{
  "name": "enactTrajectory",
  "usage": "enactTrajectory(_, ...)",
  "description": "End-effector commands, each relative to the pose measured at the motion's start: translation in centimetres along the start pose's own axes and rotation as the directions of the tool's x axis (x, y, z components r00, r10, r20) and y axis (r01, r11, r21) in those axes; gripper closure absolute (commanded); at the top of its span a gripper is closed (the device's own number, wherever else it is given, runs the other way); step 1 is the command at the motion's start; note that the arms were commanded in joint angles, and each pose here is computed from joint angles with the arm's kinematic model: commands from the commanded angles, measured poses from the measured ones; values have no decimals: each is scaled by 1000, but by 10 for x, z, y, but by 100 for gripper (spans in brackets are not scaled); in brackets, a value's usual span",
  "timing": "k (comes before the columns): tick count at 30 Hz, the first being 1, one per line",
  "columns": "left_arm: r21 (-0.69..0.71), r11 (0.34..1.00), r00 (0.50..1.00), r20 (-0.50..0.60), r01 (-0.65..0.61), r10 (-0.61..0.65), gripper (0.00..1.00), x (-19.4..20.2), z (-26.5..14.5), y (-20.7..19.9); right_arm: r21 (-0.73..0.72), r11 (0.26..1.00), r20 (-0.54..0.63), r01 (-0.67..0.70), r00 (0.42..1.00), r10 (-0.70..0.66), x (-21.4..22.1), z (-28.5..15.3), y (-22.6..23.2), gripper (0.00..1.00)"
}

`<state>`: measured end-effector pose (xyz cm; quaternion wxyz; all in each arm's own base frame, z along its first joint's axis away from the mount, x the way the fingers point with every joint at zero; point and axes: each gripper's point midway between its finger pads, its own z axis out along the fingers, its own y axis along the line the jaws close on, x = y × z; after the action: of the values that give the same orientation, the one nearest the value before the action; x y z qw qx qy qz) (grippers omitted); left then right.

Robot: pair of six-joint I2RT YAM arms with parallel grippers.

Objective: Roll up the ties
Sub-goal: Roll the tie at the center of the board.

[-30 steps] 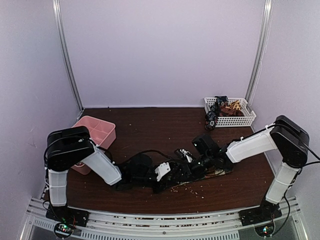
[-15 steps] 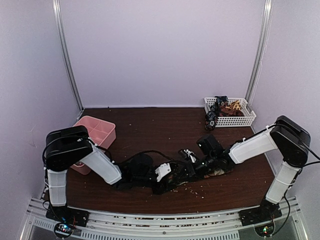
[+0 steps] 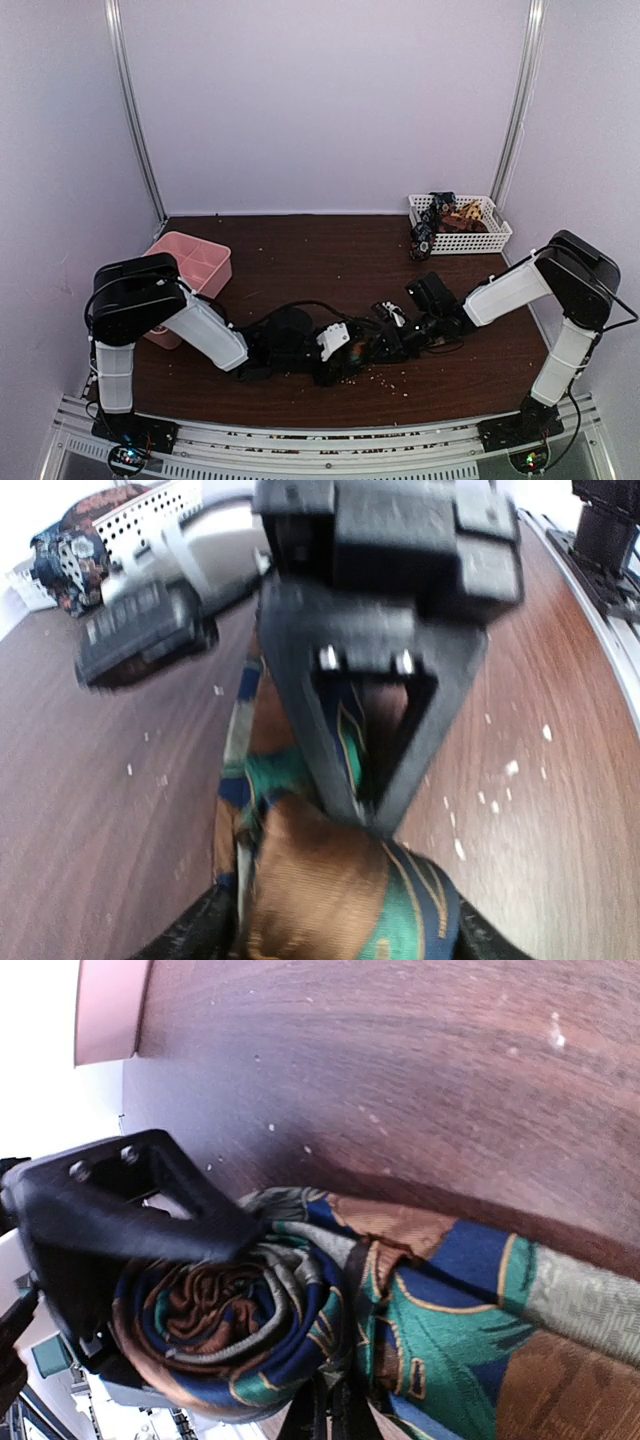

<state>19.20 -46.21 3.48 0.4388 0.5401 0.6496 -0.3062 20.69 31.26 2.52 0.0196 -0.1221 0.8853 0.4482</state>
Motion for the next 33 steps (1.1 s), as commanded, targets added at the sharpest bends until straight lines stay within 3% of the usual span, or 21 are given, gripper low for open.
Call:
enactTrajectory(1,-12,999,999,23,-47,47,41,-9,16,3,121,990,-30,-71,997,75,18,3,-36,100)
enactTrajectory(5,16,999,1000,-6,-29,29,59,6,18,-3,111,992,-24,-52,998,55,14,-1,-28,100)
enactTrajectory(10,55,998,999,-45,21,-18,71,29,11,-12,65,998,-11,-2,1000,2,5,-11,-6,97)
enactTrajectory(14,86,994,997,-50,70,-65,74,37,7,-16,18,998,49,63,997,-64,-11,-23,18,81)
enactTrajectory(17,94,991,995,-44,91,-88,76,39,4,-16,21,997,78,81,994,-82,-23,-26,22,76)
enactTrajectory(23,81,990,993,-24,114,-112,77,36,-2,-12,149,989,51,23,998,-31,-29,-15,-16,76)
enactTrajectory(33,39,982,977,102,185,-188,77,9,-36,5,230,971,5,-73,997,74,15,-9,-63,77)
